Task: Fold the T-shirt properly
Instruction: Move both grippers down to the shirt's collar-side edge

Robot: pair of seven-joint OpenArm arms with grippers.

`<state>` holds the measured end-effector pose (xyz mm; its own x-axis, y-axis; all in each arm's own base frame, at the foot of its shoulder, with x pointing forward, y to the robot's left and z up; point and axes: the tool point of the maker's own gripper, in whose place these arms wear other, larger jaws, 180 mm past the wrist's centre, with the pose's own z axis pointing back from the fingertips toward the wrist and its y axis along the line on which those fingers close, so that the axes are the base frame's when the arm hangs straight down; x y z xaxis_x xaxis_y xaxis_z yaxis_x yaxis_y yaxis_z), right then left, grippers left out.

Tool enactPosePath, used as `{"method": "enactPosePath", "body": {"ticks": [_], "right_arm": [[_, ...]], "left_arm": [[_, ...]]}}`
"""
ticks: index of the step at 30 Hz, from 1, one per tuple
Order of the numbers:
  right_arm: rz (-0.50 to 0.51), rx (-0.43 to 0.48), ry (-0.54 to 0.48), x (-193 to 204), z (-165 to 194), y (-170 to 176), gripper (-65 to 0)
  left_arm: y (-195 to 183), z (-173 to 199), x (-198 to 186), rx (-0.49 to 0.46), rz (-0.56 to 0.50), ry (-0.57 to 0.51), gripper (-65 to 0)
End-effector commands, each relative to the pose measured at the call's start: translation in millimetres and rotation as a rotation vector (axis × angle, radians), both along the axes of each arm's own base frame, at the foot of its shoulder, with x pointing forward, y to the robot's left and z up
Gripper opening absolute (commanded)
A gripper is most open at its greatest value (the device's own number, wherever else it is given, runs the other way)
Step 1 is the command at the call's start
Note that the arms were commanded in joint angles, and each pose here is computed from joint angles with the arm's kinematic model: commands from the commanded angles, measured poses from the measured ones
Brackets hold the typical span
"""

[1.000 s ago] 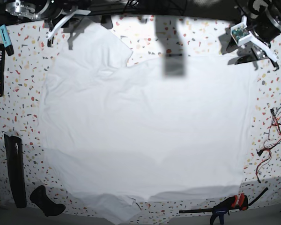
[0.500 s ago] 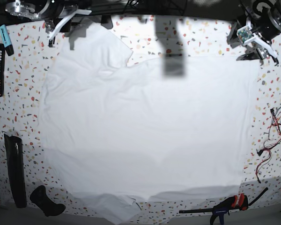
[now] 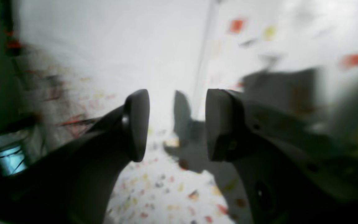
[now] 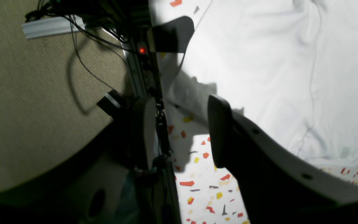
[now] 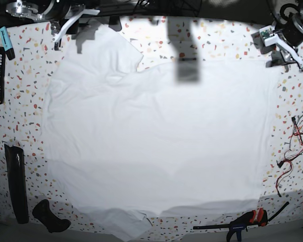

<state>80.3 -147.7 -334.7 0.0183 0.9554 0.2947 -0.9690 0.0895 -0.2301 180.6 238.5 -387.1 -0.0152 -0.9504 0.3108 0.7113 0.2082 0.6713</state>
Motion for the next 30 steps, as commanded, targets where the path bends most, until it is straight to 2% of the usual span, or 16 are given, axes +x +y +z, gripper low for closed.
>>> {"method": "enactPosePath", "body": {"ticks": [1,6,14,19,21,22,24,27,30], "right_arm": [[0.013,0.013,-0.010,0.8,5.2,3.2,-37.8],[0.013,0.013,-0.010,0.8,5.1,3.2,-37.8],[0.013,0.013,-0.010,0.8,5.1,3.2,-37.8],[0.013,0.013,-0.010,0.8,5.1,3.1,-37.8],[0.013,0.013,-0.010,0.6,5.1,3.1,-37.8],[0.013,0.013,-0.010,0.8,5.1,3.1,-37.8],[0.012,0.013,-0.010,0.7,5.1,3.1,-37.8],[0.010,0.015,-0.010,0.7,5.0,3.6,-37.8],[-0.004,0.034,-0.005,-0.3,5.0,7.6,-37.8]], "left_arm": [[4.4,7.0,4.6,0.022,-0.015,-0.029,-39.0],[12.2,3.3,6.0,0.055,-0.009,-0.039,-39.9],[6.5,-27.1,6.7,0.029,-0.003,0.009,-39.9],[-1.1,-49.9,9.3,0.127,-0.060,0.017,-40.1],[-4.5,-54.1,5.7,0.139,-0.071,0.030,-44.0],[-5.7,-55.2,4.1,0.137,-0.073,0.034,-49.1],[-4.5,-56.2,3.6,0.145,-0.066,0.038,-65.0],[8.7,-57.5,4.9,0.198,-0.016,0.046,-65.0],[6.6,-57.1,4.9,0.168,-0.001,0.048,-65.0]]}}
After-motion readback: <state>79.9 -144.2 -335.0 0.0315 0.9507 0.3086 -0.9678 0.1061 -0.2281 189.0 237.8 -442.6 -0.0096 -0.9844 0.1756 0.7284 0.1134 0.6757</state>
